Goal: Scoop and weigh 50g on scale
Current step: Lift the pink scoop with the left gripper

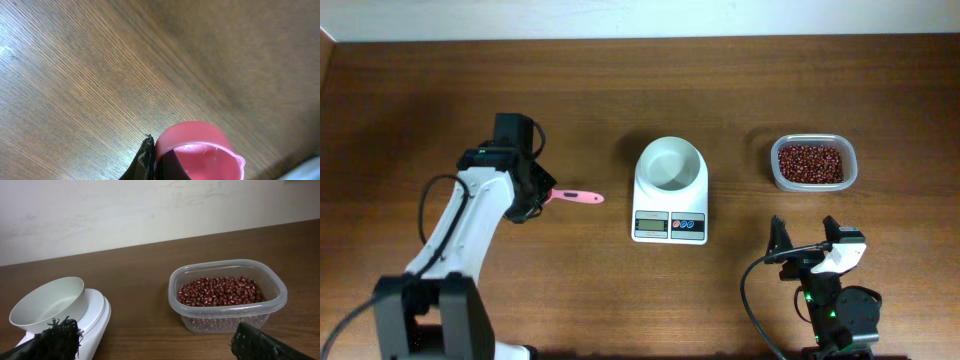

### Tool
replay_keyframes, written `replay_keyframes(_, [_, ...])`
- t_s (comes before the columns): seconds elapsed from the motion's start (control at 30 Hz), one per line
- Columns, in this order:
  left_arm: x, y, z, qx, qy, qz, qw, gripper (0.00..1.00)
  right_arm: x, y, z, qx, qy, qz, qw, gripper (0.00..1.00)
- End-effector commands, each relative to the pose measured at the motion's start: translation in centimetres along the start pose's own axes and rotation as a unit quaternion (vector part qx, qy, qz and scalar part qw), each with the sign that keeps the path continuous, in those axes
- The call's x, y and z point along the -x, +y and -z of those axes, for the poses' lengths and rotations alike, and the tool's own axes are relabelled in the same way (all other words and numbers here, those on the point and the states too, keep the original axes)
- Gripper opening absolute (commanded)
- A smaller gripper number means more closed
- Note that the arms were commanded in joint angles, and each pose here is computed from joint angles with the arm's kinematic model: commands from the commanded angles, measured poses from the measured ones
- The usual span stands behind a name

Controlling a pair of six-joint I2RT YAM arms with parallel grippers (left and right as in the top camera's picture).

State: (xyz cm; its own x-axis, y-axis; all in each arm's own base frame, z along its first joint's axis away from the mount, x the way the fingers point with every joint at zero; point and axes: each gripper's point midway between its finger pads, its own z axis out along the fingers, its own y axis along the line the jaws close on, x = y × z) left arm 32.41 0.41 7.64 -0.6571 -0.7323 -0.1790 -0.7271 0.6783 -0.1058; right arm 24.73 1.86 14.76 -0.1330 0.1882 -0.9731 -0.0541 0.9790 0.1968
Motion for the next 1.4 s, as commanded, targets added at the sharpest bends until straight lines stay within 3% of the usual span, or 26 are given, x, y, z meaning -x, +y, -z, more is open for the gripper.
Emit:
replay_keyframes(0.0, [1.2,0.1,3.0,-0.024,-0.048,-0.001,0.999,0.0,-0.3,-0.4,0.0,-0.01,0.003,0.003,1.0,0.99])
replay_keyframes(0.77, [2.3,-2.4,7.4,-0.101,-0.077,-0.008,0.992,0.0,-0.3,-0.4,0.0,-0.01,0.003,0.003,1.0,0.99])
replay_keyframes(1.37, [2.4,-2.4,8.0,-0.099,-0.076,-0.012,0.992,0.0,-0.3,-0.4,0.0,-0.01,0.003,0.003,1.0,0.99])
